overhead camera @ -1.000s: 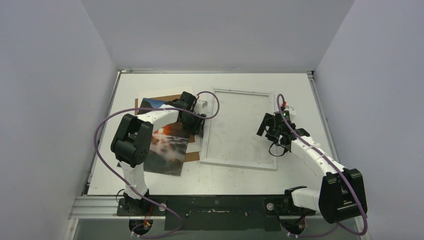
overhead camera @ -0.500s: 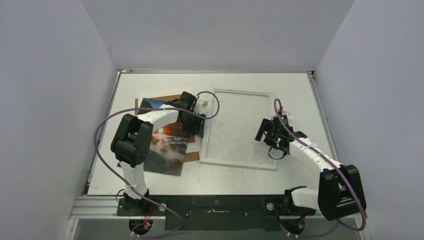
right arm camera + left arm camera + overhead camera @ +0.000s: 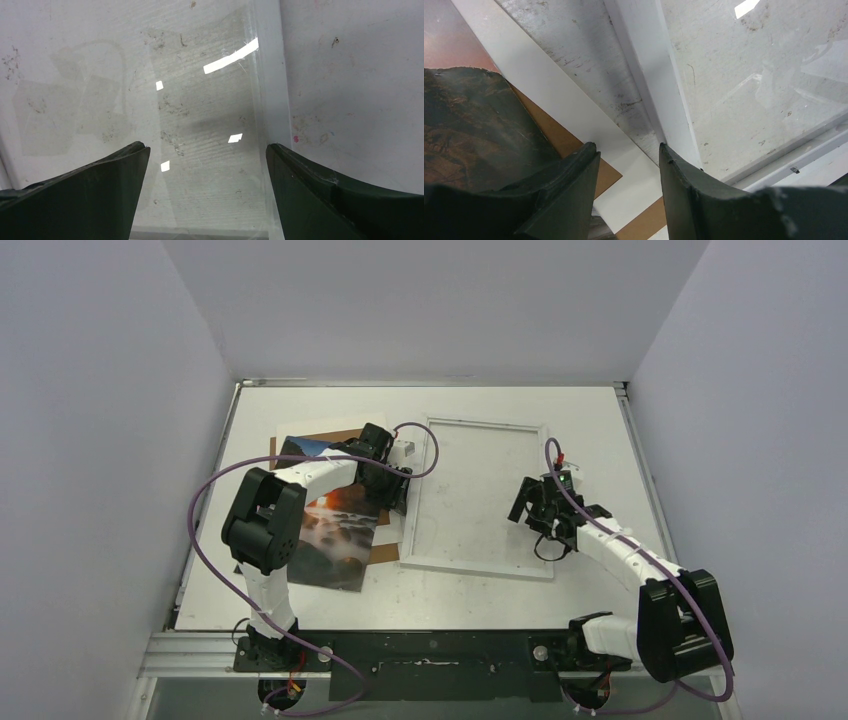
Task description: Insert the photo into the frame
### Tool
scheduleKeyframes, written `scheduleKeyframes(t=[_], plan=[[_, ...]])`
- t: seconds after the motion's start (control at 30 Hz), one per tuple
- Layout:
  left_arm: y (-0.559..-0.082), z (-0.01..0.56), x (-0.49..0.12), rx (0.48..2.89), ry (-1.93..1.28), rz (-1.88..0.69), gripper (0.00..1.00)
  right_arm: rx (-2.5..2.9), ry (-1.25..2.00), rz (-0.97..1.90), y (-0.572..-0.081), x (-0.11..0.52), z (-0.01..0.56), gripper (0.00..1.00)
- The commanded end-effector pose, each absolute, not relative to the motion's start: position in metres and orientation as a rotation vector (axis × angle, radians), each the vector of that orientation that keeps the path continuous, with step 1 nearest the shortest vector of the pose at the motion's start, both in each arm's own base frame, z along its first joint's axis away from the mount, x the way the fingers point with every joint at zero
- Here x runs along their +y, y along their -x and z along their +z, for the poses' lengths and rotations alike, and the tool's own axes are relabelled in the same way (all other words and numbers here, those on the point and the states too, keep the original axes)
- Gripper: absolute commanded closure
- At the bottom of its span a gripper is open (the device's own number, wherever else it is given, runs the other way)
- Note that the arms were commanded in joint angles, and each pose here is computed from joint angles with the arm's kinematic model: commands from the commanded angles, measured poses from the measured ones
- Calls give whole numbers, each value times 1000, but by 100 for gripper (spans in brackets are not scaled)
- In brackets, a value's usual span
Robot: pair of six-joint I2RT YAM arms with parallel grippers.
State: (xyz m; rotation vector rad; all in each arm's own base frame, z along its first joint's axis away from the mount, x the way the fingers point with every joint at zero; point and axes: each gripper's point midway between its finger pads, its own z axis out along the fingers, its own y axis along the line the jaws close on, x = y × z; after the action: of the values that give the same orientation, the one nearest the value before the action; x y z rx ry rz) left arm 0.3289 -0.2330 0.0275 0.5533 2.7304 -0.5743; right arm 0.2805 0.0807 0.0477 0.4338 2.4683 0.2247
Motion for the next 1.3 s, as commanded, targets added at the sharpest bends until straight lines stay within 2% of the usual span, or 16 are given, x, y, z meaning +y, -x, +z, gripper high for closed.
scheduleKeyframes(t=[0.0, 0.67, 1.03, 1.27], plan=[[-336, 34, -247, 2683, -558, -646, 54, 2516, -446, 327, -270, 102, 35, 11], [-336, 32, -252, 2685, -563, -656, 54, 2534, -375, 337, -269, 120, 38, 11], [-337, 37, -249, 2682, -568, -649, 54, 2489, -304, 332, -286, 121, 76, 10], [-338, 46, -250, 2670, -560, -678, 54, 2552, -272, 378, -273, 134, 53, 11]])
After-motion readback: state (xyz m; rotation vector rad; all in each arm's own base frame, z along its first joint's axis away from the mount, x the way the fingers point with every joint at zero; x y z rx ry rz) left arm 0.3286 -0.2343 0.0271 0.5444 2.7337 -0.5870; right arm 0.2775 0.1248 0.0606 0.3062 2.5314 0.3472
